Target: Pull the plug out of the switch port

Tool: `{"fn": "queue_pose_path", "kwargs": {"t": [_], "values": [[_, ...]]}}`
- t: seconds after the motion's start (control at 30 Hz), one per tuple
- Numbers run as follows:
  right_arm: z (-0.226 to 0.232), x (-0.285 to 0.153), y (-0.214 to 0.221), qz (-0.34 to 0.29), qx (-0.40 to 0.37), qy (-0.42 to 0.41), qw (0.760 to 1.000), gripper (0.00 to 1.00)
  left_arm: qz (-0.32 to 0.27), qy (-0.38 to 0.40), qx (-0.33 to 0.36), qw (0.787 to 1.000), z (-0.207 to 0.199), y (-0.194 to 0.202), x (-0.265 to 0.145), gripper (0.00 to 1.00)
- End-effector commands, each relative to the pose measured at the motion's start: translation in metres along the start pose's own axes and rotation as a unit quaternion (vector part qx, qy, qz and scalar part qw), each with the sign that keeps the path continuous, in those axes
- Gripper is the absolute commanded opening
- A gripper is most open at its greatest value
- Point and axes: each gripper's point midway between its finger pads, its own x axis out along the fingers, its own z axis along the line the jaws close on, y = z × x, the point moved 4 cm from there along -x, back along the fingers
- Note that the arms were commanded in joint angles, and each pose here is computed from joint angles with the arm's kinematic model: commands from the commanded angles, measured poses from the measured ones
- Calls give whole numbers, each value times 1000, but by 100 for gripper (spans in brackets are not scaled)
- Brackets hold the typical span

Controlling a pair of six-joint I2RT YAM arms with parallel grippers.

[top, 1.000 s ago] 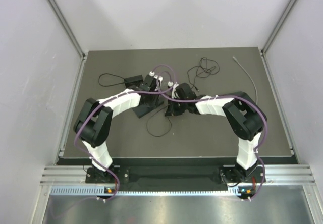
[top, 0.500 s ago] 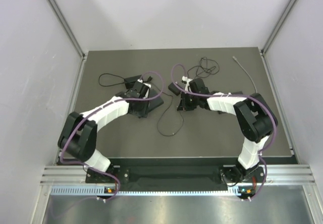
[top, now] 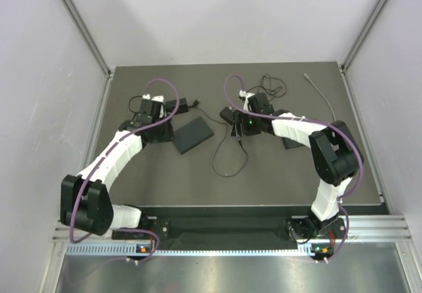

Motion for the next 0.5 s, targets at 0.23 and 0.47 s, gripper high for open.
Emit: {"fn": "queue_pose_path", "kwargs": {"t": [0.23, 0.47], "values": [[49, -9, -61, -41, -40, -39, 998, 61, -35, 7, -129, 991, 26, -7, -2, 50], [73, 9, -85, -50, -30, -79, 995, 48, -37, 21, -162, 986, 24, -11, 9, 47]]}}
